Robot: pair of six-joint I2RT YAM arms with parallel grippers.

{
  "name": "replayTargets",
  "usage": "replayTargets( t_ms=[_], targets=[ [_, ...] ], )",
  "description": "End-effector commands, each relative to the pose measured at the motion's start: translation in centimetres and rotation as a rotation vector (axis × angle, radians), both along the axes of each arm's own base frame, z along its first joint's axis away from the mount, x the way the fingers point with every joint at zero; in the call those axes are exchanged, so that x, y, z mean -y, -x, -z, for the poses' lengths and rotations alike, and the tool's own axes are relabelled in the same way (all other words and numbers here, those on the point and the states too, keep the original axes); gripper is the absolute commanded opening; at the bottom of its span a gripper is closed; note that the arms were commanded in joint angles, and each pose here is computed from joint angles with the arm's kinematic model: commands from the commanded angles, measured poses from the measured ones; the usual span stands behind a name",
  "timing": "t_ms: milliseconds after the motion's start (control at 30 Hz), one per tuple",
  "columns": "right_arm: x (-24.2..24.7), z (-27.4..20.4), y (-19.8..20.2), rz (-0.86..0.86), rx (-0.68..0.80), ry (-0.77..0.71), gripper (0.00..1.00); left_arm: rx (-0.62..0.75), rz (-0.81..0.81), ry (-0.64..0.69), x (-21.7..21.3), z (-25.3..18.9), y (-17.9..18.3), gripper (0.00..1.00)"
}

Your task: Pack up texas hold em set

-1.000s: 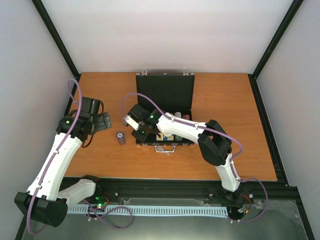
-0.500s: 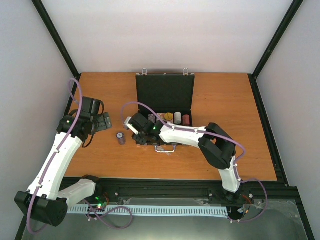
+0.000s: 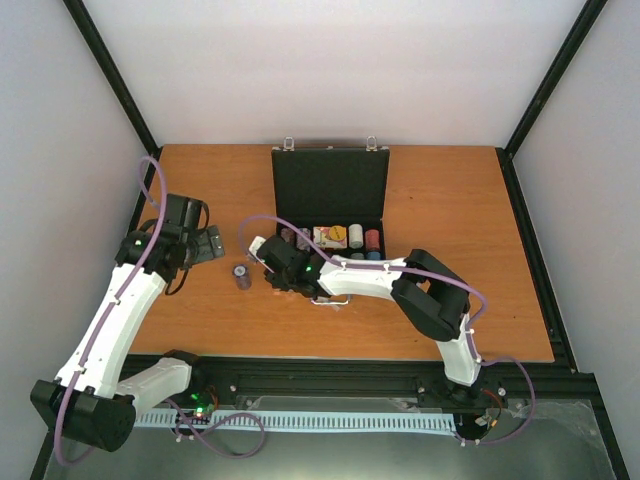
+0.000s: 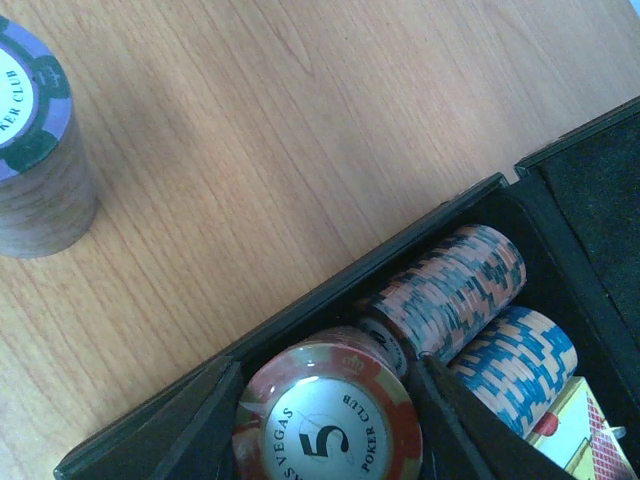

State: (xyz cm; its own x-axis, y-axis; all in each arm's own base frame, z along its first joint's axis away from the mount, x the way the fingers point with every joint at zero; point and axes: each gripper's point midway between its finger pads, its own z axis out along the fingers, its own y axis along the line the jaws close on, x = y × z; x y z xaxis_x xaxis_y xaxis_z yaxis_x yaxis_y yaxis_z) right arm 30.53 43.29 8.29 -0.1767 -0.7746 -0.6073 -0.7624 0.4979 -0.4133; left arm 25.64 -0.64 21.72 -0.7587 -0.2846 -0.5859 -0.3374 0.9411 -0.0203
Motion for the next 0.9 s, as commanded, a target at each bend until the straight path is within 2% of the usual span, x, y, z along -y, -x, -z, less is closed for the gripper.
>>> replayTargets(
  t_ms=[0,167,367,600,667,867],
  targets=[
    [1.4,0.8,0.7,0.028,-0.049,0.038,0.06,0.013,0.003,-0.005,-0.1,-0.1,-0.2,1.0],
    [1.4,2.3,4.0,-0.056,-0.243,0.062,0.16,0.011,-0.001,-0.002,-0.1,0.1,-0.1,1.0],
    [1.9,4.5,7.1,-0.106,-0.398,0.072,0.37,0.007,-0.001,0.003,-0.1,0.4,0.0,1.0],
    [2.1,5.1,9.1,-0.118,-0.511,0.057,0.54,0.007,0.002,0.004,0.0,0.3,0.1,1.0],
    [2.1,4.6,9.4,-0.129,-0.524,0.053,0.62,0.008,0.002,0.008,0.0,0.3,0.1,1.0],
    [3.0,5.2,10.5,-0.133,-0.574,0.08,0.71,0.017,0.004,0.02,0.1,0.1,0.2,1.0]
  ],
)
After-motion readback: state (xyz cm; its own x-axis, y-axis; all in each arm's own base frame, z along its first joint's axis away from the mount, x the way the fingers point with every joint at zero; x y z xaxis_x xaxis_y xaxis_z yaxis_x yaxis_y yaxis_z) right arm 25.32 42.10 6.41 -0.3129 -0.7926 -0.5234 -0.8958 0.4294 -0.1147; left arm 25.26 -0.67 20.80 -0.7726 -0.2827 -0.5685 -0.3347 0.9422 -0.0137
